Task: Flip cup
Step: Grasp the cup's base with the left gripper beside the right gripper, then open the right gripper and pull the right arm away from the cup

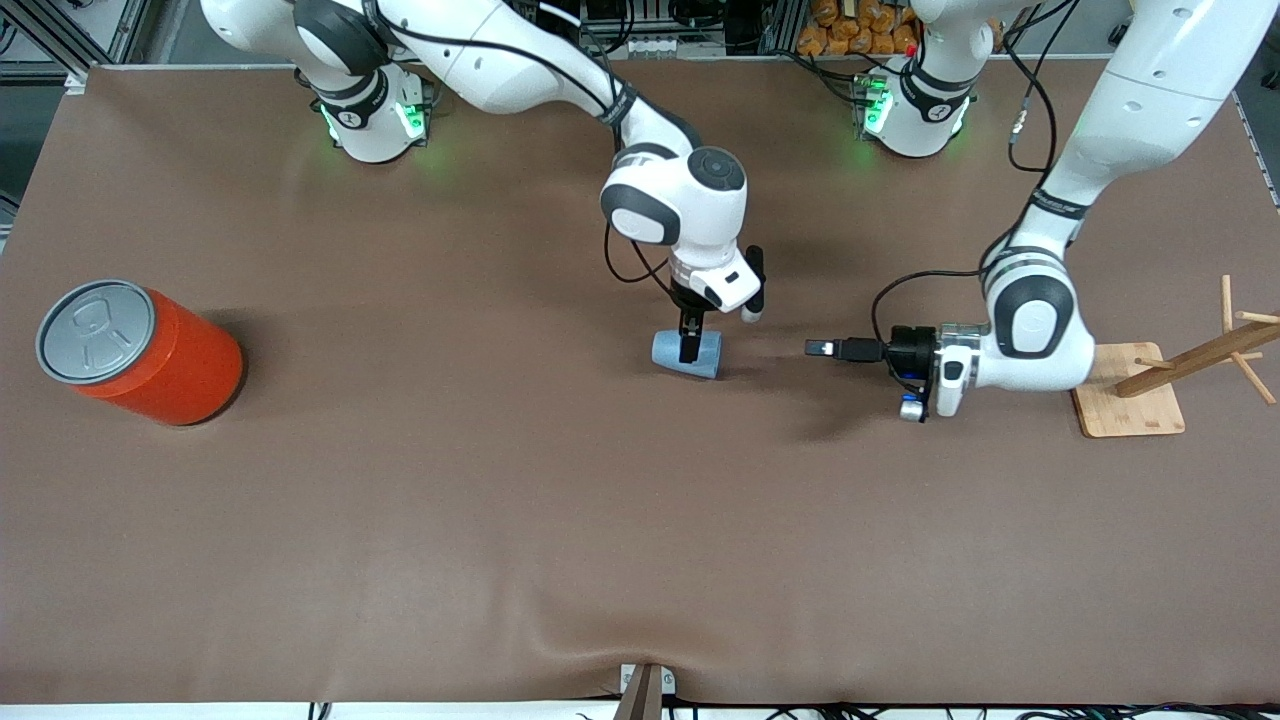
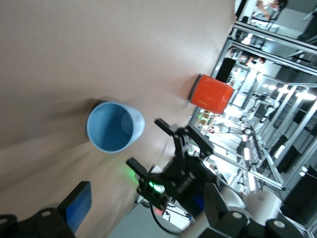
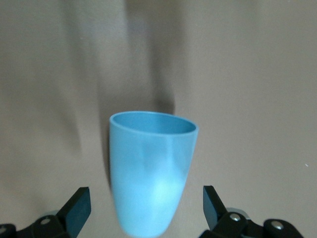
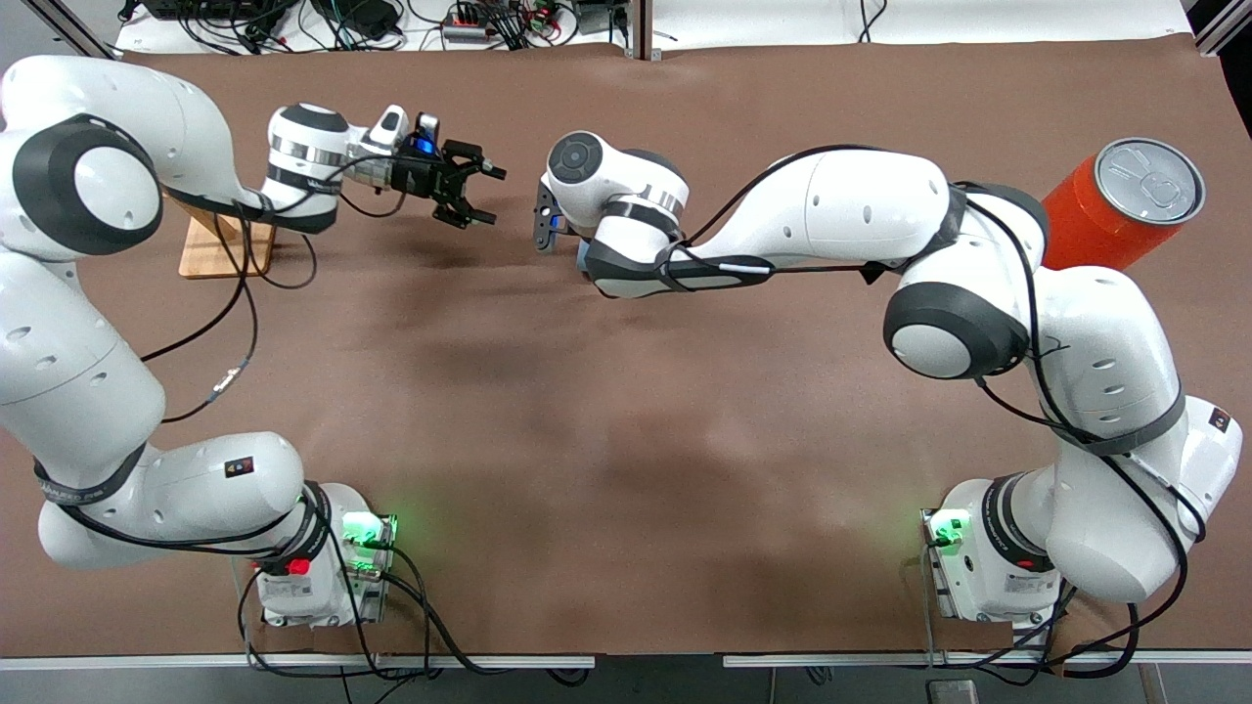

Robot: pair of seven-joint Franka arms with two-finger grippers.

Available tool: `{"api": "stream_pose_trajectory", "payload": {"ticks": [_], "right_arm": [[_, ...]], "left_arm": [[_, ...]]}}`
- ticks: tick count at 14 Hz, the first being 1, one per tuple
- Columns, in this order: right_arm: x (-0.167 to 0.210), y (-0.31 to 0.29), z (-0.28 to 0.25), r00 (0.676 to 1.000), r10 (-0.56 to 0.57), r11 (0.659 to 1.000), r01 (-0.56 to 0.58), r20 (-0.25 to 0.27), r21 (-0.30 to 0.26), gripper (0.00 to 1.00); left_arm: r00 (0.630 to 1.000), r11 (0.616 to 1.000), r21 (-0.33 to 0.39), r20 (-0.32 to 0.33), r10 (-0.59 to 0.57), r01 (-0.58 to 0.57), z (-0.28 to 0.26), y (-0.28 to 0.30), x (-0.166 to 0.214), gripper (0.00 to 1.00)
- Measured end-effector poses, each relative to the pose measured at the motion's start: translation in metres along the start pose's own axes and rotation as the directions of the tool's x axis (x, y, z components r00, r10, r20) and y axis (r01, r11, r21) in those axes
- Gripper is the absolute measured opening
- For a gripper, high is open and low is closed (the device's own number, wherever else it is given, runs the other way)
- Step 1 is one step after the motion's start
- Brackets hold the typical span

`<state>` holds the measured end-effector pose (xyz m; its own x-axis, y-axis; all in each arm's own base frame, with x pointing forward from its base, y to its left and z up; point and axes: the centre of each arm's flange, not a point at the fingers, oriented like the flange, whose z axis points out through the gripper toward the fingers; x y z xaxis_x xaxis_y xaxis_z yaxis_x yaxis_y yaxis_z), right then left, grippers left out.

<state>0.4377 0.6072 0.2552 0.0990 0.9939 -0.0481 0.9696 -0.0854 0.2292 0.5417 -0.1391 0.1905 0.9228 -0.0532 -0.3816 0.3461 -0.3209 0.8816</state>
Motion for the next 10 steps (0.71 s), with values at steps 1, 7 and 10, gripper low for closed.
{"api": "stream_pose_trajectory", "payload": {"ticks": [1, 7, 10], "right_arm": [[0.001, 0.000, -0.014, 1.000, 0.001, 1.000, -0.001, 0.001, -0.002, 1.00], [-0.035, 0.060, -0.083, 0.987, 0.159, 0.987, -0.158, -0.030, 0.040, 1.00], [-0.112, 0.143, -0.110, 0.949, 0.313, 0.948, -0.315, 0.044, 0.048, 1.00]], "left_arm": [[1.000, 1.000, -0.012, -0.006, 0.001, -0.001, 0.008, -0.003, 0.000, 1.00], [0.990, 0.997, -0.024, -0.122, 0.065, -0.068, 0.076, 0.002, 0.002, 0.97], [0.985, 0.995, -0.032, -0.148, 0.091, -0.097, 0.120, 0.001, -0.005, 0.87]]}}
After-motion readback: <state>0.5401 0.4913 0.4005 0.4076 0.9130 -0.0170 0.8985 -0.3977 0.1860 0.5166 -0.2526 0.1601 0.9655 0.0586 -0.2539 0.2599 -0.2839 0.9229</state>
